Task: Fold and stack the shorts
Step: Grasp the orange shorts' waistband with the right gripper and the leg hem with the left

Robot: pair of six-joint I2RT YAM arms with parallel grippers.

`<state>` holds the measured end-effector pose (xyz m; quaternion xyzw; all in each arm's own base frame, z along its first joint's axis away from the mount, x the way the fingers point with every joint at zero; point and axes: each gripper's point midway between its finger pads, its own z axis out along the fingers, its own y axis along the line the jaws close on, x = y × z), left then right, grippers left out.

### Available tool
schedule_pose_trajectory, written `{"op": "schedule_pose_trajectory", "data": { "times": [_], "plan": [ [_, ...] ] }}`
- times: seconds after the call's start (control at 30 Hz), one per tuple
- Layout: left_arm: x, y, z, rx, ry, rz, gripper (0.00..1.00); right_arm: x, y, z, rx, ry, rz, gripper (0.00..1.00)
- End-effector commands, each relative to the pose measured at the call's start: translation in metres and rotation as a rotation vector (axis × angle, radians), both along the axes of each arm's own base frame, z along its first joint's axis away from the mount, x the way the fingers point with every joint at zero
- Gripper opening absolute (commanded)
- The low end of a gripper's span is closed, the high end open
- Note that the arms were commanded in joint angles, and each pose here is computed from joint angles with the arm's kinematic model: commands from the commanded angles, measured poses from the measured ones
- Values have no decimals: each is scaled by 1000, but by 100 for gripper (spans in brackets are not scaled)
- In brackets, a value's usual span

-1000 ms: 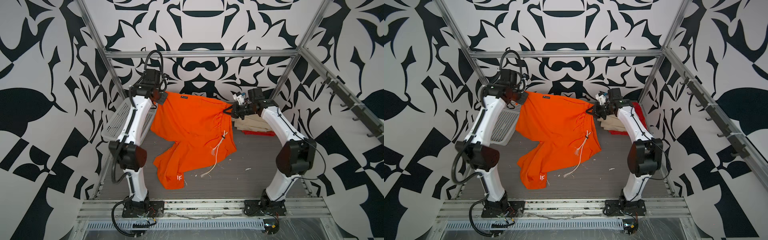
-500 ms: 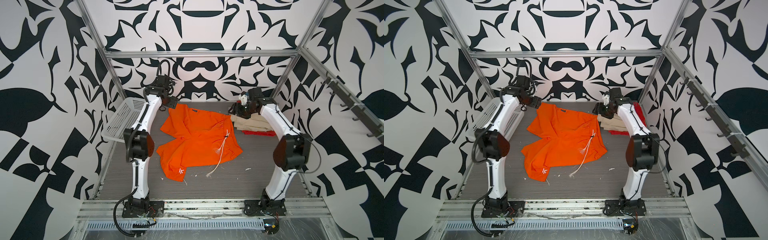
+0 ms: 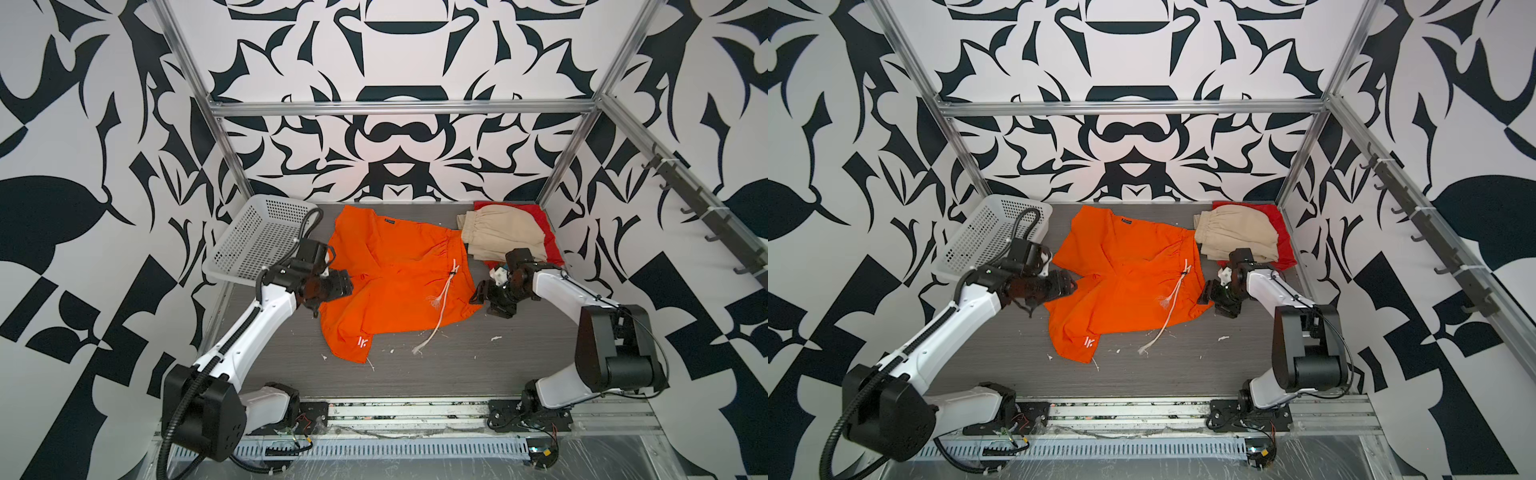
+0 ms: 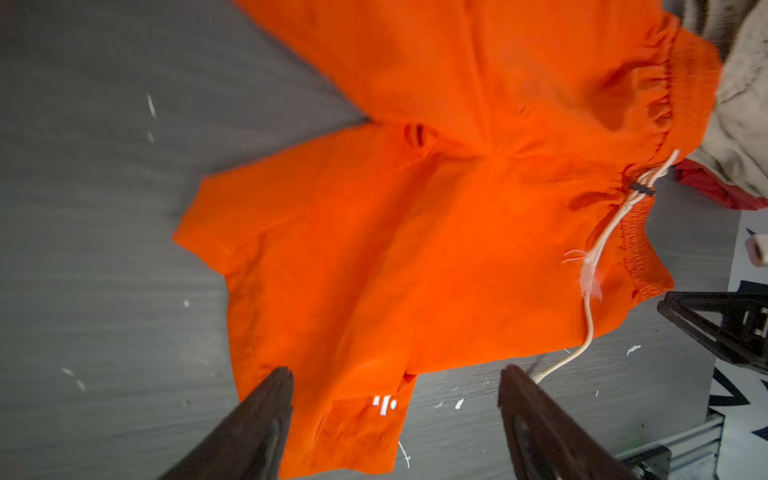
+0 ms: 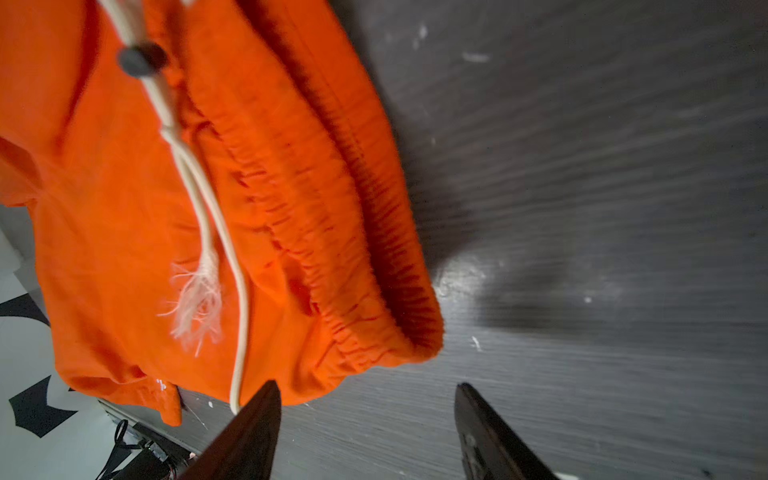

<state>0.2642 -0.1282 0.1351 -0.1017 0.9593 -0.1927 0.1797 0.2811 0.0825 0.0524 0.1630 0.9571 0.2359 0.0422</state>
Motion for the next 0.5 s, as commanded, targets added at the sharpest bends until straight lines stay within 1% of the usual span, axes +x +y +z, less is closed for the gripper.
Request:
{"op": "schedule_pose_trajectory", "data": {
  "times": [0.0, 0.1, 0.2, 0.27, 0.3, 0.33, 0.37, 0.4, 0.47],
  "plan": [
    [-10, -1, 5, -131, -18, 156, 83, 29, 0, 8, 1, -105, -28, 71],
    [-29, -1, -16, -171, 41, 183, 84, 35, 3, 3, 17, -112, -31, 69],
    [-47, 0, -39, -177, 119, 197, 84, 39, 3, -4, 18, -122, -31, 63],
    [-58, -1, -50, -184, 167, 202, 84, 43, 2, -11, 10, -128, -32, 56],
    [-62, -1, -53, -185, 181, 203, 84, 44, 2, -13, 9, -124, -27, 55],
    [-67, -1, -58, -182, 199, 206, 84, 45, 2, -17, 8, -119, -24, 49],
    [-72, 0, -61, -180, 213, 207, 84, 44, 2, -20, 6, -109, -27, 36],
    [-77, 1, -64, -176, 227, 208, 84, 44, 2, -21, 7, -105, -31, 27],
    [-86, 1, -70, -179, 257, 219, 84, 42, 3, -20, 21, -106, -51, 15]
  ]
}}
